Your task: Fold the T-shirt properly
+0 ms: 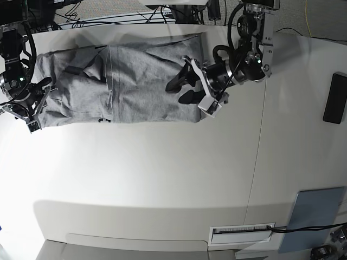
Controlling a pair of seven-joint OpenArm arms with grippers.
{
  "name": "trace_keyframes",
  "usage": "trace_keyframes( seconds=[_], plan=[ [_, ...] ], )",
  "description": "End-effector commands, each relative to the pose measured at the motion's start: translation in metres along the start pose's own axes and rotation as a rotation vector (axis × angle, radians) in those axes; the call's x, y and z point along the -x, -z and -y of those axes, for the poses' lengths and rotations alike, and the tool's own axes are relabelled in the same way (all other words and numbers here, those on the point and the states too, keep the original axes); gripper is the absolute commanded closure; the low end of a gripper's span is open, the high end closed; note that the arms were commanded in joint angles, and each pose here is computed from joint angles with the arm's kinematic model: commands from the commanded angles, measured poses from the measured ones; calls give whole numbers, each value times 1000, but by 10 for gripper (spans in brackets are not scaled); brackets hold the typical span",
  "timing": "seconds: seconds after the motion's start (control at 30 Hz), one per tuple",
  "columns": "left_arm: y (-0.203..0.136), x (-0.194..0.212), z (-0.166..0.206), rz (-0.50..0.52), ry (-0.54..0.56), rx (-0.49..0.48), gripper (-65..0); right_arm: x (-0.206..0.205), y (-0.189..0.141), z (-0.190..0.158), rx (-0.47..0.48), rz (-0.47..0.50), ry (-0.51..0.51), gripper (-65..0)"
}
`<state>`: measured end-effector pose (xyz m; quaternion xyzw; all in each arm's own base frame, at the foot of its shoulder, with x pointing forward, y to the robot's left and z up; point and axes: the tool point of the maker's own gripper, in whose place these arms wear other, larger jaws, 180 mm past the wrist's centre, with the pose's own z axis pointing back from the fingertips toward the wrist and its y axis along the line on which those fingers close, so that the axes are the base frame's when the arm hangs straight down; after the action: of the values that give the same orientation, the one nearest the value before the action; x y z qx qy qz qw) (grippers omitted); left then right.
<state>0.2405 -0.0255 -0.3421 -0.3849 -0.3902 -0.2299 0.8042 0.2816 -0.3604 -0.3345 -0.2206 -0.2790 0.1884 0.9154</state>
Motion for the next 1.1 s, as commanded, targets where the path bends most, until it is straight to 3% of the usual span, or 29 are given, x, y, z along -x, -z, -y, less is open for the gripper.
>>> trace_keyframes(
  seconds=[0.0, 0.2, 0.37, 0.57, 0.83, 1.07],
  plan=[
    [-1, -13, 6, 53, 5, 21, -319, -10, -5, 15, 26, 28, 5, -297],
    [-3, -7, 13, 51, 0, 48, -319, 21, -9, -4, -103, -200, 147, -309],
    [-3, -7, 13, 54, -4, 51, -319, 36, -2, 9, -148, -218, 303, -309],
    [-2, -7, 13, 54, -4, 51, -319, 58, 8, 9, -339, -243, 483, -309],
    [-3, -7, 14, 54, -5, 51, -319, 69, 23, 2, -465, -251, 593, -309],
    [-3, -7, 13, 54, -4, 50, -319, 63, 19, -39, -632, -258, 627, -309]
  ],
)
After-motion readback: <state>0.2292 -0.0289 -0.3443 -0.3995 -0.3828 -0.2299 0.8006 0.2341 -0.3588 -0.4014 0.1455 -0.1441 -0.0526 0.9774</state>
